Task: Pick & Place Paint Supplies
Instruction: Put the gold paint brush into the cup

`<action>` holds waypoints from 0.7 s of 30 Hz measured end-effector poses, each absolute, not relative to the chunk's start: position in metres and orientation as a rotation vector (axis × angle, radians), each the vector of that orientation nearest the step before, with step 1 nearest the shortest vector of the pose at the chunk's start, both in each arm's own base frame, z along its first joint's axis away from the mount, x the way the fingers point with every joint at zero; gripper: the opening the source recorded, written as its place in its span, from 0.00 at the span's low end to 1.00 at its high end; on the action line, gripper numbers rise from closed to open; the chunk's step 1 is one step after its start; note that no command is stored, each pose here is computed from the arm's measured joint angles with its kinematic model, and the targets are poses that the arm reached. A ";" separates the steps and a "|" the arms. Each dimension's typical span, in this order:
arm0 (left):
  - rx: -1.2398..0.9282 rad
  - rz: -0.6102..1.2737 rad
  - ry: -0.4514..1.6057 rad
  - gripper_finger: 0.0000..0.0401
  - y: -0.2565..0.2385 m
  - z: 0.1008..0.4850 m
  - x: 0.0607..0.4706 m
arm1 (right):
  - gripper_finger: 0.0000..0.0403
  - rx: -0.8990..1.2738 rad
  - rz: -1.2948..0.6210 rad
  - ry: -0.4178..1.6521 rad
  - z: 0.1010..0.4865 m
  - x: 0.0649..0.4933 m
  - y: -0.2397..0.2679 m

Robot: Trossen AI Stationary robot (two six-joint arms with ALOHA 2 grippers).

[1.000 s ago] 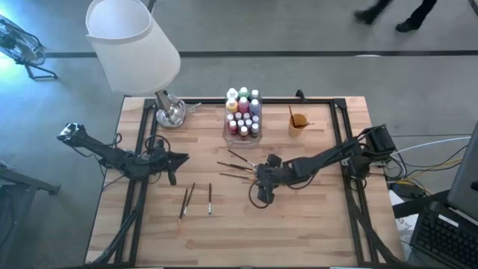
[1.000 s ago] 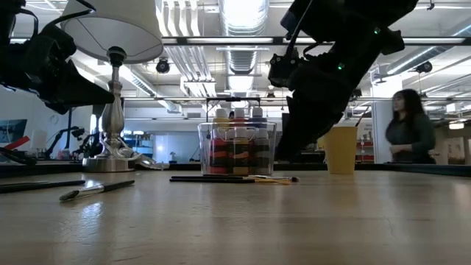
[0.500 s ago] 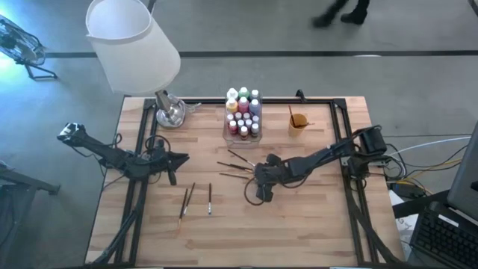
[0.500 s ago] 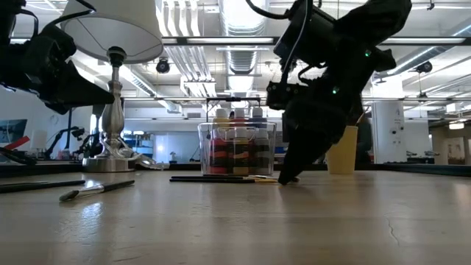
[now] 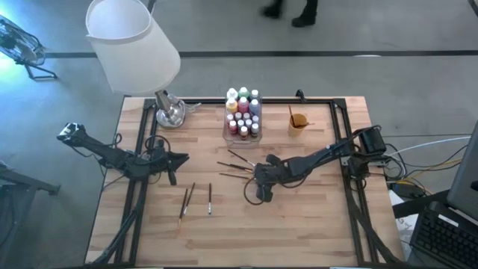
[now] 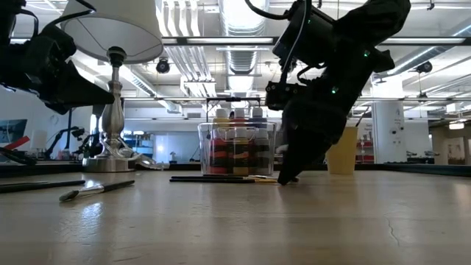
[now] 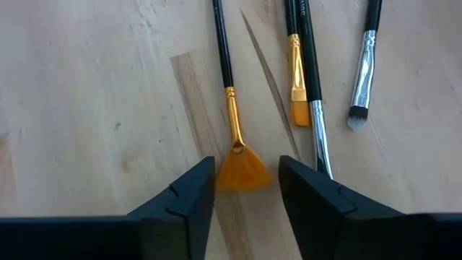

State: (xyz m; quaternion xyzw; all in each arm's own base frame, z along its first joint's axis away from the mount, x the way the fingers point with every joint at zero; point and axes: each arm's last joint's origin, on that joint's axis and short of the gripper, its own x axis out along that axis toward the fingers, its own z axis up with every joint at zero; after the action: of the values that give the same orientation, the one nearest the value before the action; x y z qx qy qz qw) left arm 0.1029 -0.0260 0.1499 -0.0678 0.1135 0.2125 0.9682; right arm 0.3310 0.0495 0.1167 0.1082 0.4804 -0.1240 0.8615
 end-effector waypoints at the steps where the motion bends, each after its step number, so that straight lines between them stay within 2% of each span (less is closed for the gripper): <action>1: -0.137 0.429 0.229 0.14 -0.026 0.150 0.103 | 0.35 0.230 -0.256 1.009 0.117 0.331 0.050; 13: -0.137 0.429 0.229 0.14 -0.026 0.150 0.103 | 0.04 0.232 -0.242 1.020 0.115 0.331 0.051; 18: -0.137 0.429 0.229 0.14 -0.026 0.150 0.103 | 0.02 0.227 -0.230 1.010 0.121 0.331 0.056; 21: -0.137 0.429 0.229 0.14 -0.026 0.150 0.103 | 0.02 0.223 -0.194 1.000 0.137 0.334 0.063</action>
State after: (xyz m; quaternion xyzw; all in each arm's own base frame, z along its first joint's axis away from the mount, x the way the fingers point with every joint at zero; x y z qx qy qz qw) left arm 0.1029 -0.0260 0.1499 -0.0678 0.1135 0.2124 0.9682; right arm 0.3338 0.0628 0.1371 0.1064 0.4777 -0.0927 0.8671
